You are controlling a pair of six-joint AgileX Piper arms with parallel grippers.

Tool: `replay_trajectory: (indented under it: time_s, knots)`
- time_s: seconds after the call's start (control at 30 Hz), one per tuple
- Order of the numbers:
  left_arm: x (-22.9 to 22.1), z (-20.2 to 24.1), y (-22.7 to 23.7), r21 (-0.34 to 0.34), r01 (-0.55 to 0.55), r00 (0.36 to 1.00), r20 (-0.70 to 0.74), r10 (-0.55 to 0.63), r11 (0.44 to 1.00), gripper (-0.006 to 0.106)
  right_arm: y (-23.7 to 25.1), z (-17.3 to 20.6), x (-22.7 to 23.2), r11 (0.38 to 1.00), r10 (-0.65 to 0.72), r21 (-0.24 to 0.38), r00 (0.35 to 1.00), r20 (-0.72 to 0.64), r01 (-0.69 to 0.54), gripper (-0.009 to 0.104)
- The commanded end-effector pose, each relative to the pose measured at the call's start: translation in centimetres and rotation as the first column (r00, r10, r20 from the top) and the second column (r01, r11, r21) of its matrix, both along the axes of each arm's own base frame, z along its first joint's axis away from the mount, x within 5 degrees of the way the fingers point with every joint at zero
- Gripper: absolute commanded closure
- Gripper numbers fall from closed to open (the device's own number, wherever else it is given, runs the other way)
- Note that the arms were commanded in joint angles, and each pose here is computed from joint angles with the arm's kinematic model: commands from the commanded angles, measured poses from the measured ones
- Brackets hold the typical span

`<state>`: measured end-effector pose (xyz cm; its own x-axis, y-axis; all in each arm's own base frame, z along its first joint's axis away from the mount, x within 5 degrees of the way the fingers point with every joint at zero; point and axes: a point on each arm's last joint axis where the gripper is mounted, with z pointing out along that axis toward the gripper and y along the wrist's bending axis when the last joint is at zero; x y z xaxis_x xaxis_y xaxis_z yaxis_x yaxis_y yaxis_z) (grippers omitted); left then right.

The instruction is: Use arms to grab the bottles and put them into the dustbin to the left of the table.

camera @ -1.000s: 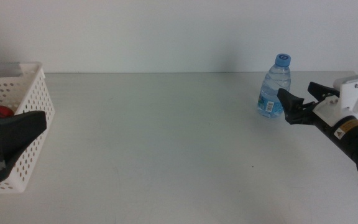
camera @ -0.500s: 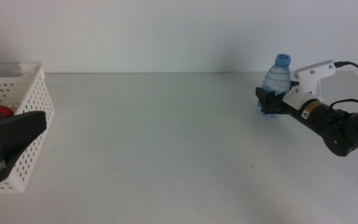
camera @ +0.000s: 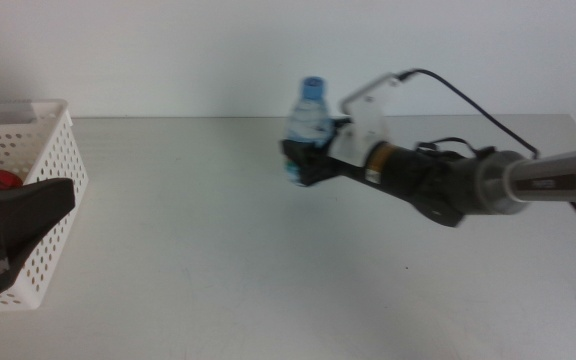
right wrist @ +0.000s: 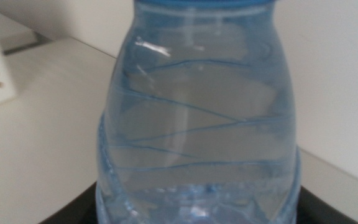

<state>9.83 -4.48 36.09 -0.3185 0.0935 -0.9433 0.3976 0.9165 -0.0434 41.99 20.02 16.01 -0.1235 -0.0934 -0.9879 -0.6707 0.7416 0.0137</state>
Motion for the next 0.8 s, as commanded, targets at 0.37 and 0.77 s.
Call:
replay_trajectory:
  time_s: [0.37,0.77]
  knots:
    - [0.0,1.5,0.0,-0.047,0.002,0.997,0.081,0.002,0.999,0.013,11.4,4.3,-0.3,0.983,0.175,0.021,0.972,0.156,-0.181,0.096]
    - [0.0,1.5,0.0,-0.047,0.002,0.997,0.081,0.002,0.999,0.013,11.5,3.0,-1.0,0.981,0.178,0.074,0.983,0.039,-0.18,0.026]
